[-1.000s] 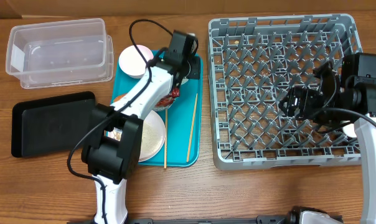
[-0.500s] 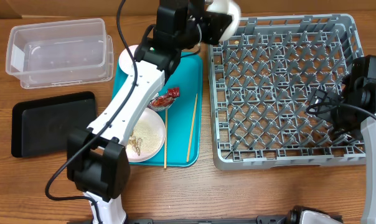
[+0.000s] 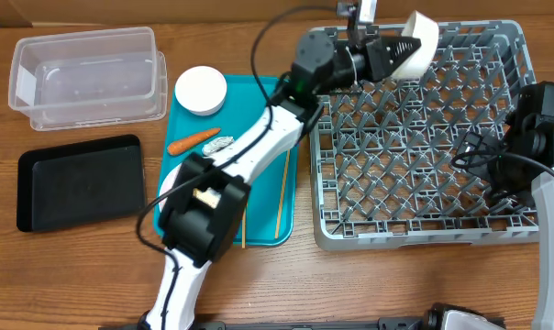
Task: Sort waste into correct bins and load items into the dishwasher
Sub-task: 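Carry the white bowl into the rack and set it down upside down, then grasp the pink-lined bowl on the tray with the left gripper, then carry the pink-lined bowl into the rack and release it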
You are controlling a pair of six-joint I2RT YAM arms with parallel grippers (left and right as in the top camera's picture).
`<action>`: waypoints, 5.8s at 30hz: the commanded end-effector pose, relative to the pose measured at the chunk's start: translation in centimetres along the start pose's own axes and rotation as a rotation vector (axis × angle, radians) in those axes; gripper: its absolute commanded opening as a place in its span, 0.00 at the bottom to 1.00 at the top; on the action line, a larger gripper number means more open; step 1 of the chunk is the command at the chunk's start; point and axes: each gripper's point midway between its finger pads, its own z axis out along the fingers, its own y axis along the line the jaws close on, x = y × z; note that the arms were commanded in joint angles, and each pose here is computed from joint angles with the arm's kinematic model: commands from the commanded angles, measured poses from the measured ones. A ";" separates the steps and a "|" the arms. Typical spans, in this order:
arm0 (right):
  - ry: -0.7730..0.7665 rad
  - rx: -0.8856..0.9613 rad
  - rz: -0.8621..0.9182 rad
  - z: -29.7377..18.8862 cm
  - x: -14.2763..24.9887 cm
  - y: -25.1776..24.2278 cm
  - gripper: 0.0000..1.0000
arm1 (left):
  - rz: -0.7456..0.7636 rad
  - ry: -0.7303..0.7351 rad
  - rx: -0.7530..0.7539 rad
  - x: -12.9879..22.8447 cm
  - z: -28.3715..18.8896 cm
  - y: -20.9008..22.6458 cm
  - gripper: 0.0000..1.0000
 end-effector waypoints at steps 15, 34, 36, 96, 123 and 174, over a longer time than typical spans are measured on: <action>-0.028 -0.015 0.013 -0.7 -0.5 0.1 1.00 | -0.379 -0.119 -0.196 1.9 0.6 8.6 0.04; -0.028 -0.015 0.013 -0.7 -0.5 0.1 1.00 | -0.476 -0.079 -0.321 5.2 1.0 10.6 0.04; -0.028 -0.015 0.013 -0.7 -0.5 0.1 1.00 | -0.467 -0.061 -0.344 5.7 0.8 11.1 0.04; -0.028 -0.015 0.010 -0.7 -0.5 0.1 1.00 | 0.178 0.232 -1.627 -4.9 -34.6 21.7 1.00; -0.024 -0.014 0.010 -0.7 -0.4 0.1 1.00 | 0.170 0.287 -1.634 -4.0 -34.3 24.1 0.04; -0.160 0.083 0.193 -4.4 0.0 -4.7 1.00 | -0.392 0.264 -0.041 11.1 6.8 3.2 0.04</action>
